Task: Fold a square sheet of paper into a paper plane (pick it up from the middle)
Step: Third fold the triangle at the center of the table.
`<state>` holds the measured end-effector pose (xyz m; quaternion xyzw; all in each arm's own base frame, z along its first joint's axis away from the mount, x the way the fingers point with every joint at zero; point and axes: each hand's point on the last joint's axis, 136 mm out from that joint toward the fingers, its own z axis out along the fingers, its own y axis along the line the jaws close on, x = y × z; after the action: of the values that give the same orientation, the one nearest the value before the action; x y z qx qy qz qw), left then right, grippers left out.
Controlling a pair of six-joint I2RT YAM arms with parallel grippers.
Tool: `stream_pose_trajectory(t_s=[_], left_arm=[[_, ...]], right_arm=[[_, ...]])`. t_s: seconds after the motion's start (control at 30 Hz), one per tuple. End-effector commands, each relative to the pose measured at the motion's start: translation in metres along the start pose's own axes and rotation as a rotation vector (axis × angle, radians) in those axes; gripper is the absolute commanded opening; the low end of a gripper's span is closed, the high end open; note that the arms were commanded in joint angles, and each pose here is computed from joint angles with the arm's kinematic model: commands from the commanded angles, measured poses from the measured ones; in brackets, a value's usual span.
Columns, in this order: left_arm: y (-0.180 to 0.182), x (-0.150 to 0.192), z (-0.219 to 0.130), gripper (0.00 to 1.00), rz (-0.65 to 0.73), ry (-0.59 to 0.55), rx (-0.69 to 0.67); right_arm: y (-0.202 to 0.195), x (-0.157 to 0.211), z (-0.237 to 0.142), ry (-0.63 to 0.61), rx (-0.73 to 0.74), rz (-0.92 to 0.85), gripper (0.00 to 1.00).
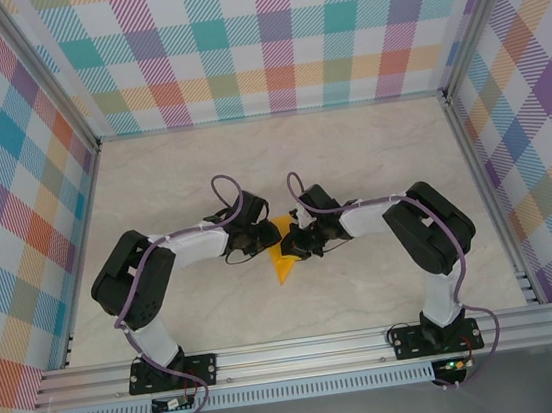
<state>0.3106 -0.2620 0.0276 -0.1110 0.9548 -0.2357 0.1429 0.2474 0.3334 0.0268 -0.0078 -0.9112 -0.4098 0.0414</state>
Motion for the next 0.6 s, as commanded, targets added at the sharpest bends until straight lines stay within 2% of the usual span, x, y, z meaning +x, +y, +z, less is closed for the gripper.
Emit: stream_pose_trajectory(t_s=[0.0, 0.57], left_arm=[[-0.0035, 0.0035, 0.0013, 0.28, 0.025, 0.025, -0.003], [-0.0037, 0.0041, 0.0009, 0.26, 0.028, 0.030, -0.002]], right_arm=[[0.0085, -0.0067, 0.0036, -0.009, -0.018, -0.044, 0.09], [0.0085, -0.0091, 0.0078, -0.003, -0.021, -0.065, 0.09]])
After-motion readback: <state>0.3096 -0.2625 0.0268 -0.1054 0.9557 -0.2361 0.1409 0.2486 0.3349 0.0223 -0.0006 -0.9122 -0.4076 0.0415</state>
